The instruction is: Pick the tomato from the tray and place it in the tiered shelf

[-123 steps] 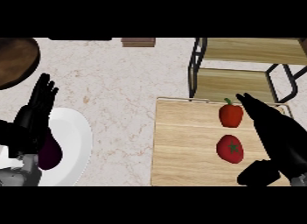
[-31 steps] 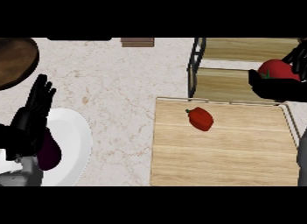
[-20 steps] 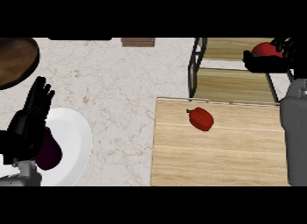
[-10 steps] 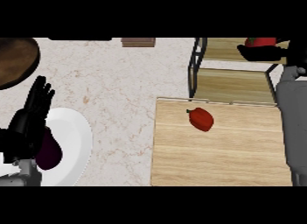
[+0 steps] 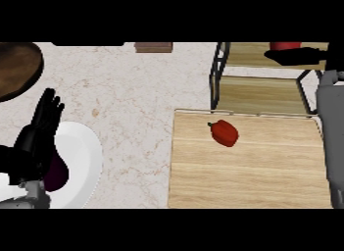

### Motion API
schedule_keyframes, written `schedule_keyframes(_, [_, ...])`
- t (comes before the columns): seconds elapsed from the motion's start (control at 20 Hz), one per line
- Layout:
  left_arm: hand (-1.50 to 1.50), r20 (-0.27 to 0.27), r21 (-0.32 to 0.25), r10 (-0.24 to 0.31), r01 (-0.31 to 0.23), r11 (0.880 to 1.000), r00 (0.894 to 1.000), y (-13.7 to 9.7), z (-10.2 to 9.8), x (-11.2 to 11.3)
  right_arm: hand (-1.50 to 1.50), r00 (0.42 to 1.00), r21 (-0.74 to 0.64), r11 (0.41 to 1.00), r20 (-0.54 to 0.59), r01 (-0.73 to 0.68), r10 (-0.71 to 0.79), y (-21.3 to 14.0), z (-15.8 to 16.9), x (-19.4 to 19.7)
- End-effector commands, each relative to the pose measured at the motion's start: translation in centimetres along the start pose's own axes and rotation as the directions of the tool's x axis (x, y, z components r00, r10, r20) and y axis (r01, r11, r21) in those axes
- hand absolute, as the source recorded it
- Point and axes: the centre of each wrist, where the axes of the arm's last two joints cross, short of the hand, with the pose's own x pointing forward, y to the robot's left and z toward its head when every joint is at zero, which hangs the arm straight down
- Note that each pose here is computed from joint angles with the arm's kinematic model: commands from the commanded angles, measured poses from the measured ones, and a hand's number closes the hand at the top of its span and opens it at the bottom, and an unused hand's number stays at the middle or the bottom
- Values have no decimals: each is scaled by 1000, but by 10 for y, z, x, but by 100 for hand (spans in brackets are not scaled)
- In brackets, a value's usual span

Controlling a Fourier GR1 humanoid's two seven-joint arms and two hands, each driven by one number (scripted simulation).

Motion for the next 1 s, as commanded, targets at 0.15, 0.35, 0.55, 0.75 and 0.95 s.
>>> schedule_keyframes(0.15, [0, -9, 15, -6, 6, 1000, 1000, 4, -10, 8, -150, 984, -90, 981, 66, 169, -164, -50, 0, 21])
schedule_keyframes(0.35, [0, -5, 31, 4, -4, 999, 1000, -1, -9, 1, -150, 984, -218, 960, 10, 177, -179, -84, 6, 12])
schedule_keyframes(0.55, [0, -8, 23, 4, -4, 1000, 1000, 9, -7, -11, -150, 977, -250, 952, -74, 177, -201, -130, 21, 1])
schedule_keyframes(0.75, [0, 1, 20, -1, 1, 1000, 1000, -9, -17, 5, -150, 976, -287, 946, -104, 153, -189, -184, 33, -17])
schedule_keyframes(0.95, [0, -7, 21, -5, 6, 1000, 1000, 17, -8, 12, -150, 975, -254, 953, -106, 162, -194, -229, 66, -44])
